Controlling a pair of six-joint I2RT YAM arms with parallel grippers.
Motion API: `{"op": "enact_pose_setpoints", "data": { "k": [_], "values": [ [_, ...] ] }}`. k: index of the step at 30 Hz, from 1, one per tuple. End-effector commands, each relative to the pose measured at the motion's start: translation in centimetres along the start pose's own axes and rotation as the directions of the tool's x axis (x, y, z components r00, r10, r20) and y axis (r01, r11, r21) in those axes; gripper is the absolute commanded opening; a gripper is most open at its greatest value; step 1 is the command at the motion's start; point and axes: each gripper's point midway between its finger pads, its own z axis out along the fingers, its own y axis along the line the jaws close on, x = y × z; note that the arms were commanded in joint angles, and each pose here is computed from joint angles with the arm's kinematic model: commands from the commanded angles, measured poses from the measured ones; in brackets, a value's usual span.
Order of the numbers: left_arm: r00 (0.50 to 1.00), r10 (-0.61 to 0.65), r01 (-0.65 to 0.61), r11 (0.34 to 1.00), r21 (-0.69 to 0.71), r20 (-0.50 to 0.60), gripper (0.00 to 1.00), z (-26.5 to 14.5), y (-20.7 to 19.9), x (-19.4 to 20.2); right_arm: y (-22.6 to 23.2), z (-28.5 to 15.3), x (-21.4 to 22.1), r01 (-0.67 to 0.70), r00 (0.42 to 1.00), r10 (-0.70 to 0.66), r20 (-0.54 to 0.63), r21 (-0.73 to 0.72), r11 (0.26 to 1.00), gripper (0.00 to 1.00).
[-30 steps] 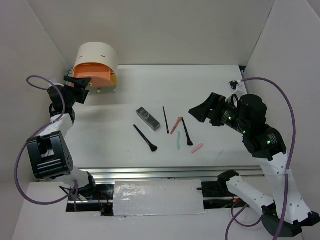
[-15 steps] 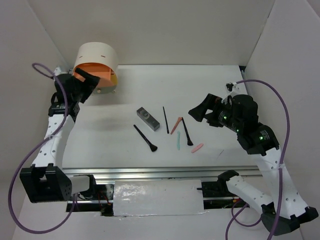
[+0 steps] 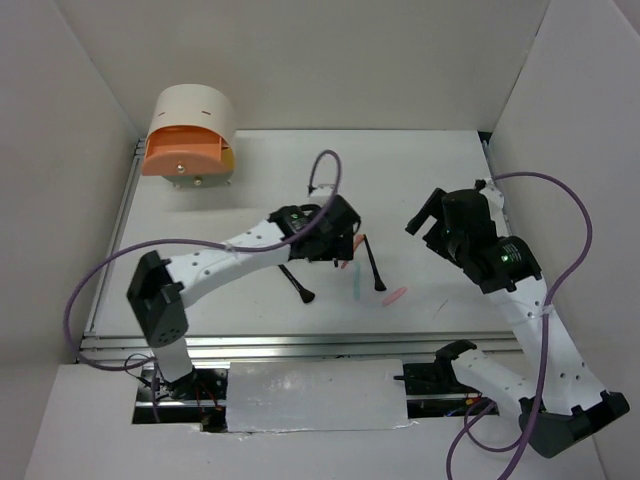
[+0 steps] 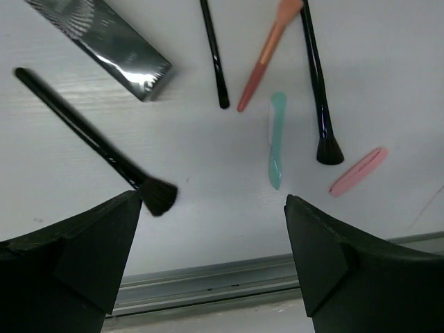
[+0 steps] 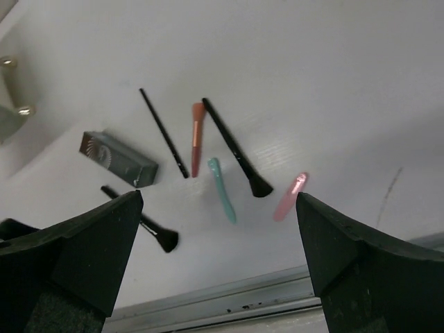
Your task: Organize the makeup
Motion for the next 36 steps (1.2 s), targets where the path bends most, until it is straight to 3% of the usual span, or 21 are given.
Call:
{"op": "enact_pose_setpoints", "data": {
  "k": [1,7,13,26,35,36],
  "values": [
    [0.995,0.065,-0.069,0.997,-0.047,-0.079,0.98,1.3,-1.8,2.9,-5.4,0.2,1.6,-0.064,0.998,0.062,0.017,0.226,0.972,1.0],
    [0.97,0.166,-0.179,0.982,-0.058,-0.178,0.97,5.8,-5.5,7.4,-7.9,-0.6,3.7,-0.112,0.993,0.106,0.042,0.184,0.976,1.0],
    [0.961,0.158,-0.177,0.982,-0.066,-0.226,0.82,8.7,-6.6,9.3,-7.1,-1.3,4.1,-0.085,0.996,0.083,0.014,0.106,0.991,1.0],
    [0.945,0.15,-0.173,0.983,-0.055,-0.291,0.71,12.9,-7.3,12.5,-5.5,-2.5,3.4,-0.014,1.0,0.014,0.021,-0.01,1.0,1.0],
    [0.919,0.082,-0.133,0.985,-0.106,-0.386,0.47,13.4,-4.7,15.1,-4.3,-3.3,2.3,0.002,0.999,0.0,0.039,-0.055,0.998,1.0],
    [0.916,0.078,-0.13,0.985,-0.109,-0.393,0.39,13.3,-4.4,15.4,-4.1,-3.4,2.1,-0.001,0.999,0.004,0.044,-0.064,0.998,1.0]
  ]
}}
